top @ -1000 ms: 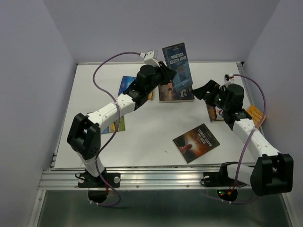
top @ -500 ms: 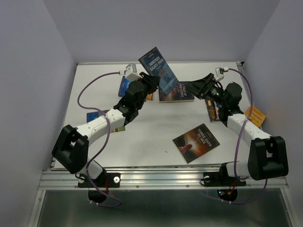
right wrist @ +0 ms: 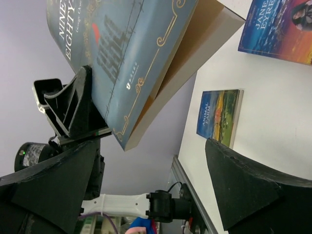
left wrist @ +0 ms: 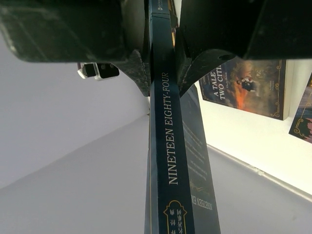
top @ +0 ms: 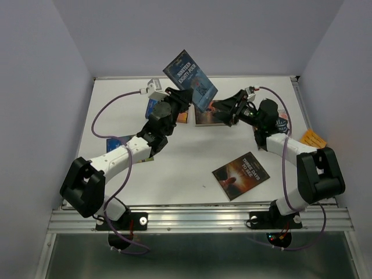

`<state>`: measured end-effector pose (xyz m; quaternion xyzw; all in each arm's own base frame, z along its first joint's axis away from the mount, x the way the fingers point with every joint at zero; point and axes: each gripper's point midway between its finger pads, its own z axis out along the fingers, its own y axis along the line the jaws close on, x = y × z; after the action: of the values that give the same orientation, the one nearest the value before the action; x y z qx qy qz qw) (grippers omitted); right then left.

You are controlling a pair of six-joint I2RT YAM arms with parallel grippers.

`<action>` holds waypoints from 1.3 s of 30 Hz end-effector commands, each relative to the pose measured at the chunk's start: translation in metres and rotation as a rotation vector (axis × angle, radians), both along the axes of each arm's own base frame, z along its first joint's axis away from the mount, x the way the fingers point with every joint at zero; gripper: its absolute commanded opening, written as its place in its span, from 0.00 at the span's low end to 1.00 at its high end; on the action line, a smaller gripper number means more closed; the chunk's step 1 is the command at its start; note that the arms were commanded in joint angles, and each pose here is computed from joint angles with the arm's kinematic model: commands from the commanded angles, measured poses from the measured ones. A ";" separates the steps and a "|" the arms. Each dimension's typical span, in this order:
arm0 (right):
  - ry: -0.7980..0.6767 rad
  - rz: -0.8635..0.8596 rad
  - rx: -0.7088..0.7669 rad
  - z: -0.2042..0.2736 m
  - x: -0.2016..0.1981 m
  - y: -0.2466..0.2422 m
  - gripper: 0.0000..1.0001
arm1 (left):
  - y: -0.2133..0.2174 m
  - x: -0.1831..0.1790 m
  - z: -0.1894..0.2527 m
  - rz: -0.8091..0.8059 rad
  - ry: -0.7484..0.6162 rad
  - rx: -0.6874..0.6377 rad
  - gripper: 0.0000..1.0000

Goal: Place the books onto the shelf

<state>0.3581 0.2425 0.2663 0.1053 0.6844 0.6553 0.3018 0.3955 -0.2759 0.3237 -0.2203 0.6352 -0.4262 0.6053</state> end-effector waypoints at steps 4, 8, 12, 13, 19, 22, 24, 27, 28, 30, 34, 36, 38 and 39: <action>-0.094 0.045 0.127 0.053 0.011 0.026 1.00 | 0.019 -0.026 0.089 -0.006 -0.231 -0.215 0.00; -0.062 0.096 0.196 0.053 0.016 0.034 1.00 | 0.016 -0.034 0.082 -0.036 -0.225 -0.243 0.00; -0.055 0.153 0.273 0.058 0.017 0.041 1.00 | 0.014 -0.040 0.082 -0.061 -0.234 -0.261 0.00; -0.055 0.162 0.276 0.057 0.018 0.042 1.00 | 0.015 -0.042 0.082 -0.062 -0.234 -0.268 0.00; -0.083 0.110 0.259 0.059 0.029 0.044 0.85 | 0.019 -0.048 0.070 -0.052 -0.203 -0.281 0.00; -0.108 0.076 0.262 0.064 0.033 0.042 0.63 | 0.017 -0.048 0.060 -0.042 -0.171 -0.272 0.00; -0.114 0.072 0.267 0.067 0.034 0.042 0.46 | 0.018 -0.047 0.056 -0.029 -0.159 -0.266 0.00; -0.128 0.067 0.258 0.066 0.036 0.043 0.31 | 0.017 -0.046 0.049 -0.031 -0.145 -0.234 0.00; -0.151 0.066 0.252 0.069 0.038 0.043 0.28 | 0.016 -0.047 0.047 -0.033 -0.139 -0.225 0.00; -0.162 0.062 0.245 0.069 0.041 0.044 0.15 | 0.017 -0.045 0.037 -0.025 -0.104 -0.201 0.00; -0.196 0.081 0.199 0.063 0.049 0.051 0.01 | 0.032 -0.050 0.016 0.028 -0.043 -0.147 0.74; -0.230 0.088 0.189 0.070 0.053 0.053 0.01 | 0.037 -0.052 0.004 0.043 -0.002 -0.100 0.99; -0.249 0.092 0.156 0.068 0.060 0.057 0.01 | 0.051 -0.056 -0.003 0.083 0.033 -0.056 0.99; -0.263 0.084 0.143 0.067 0.065 0.054 0.01 | 0.056 -0.058 -0.008 0.104 0.050 -0.031 0.99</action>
<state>0.4133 0.2969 0.3020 0.0693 0.6207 0.7267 0.2860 0.3496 -0.2422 0.3075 -0.2651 0.6284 -0.4308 0.5909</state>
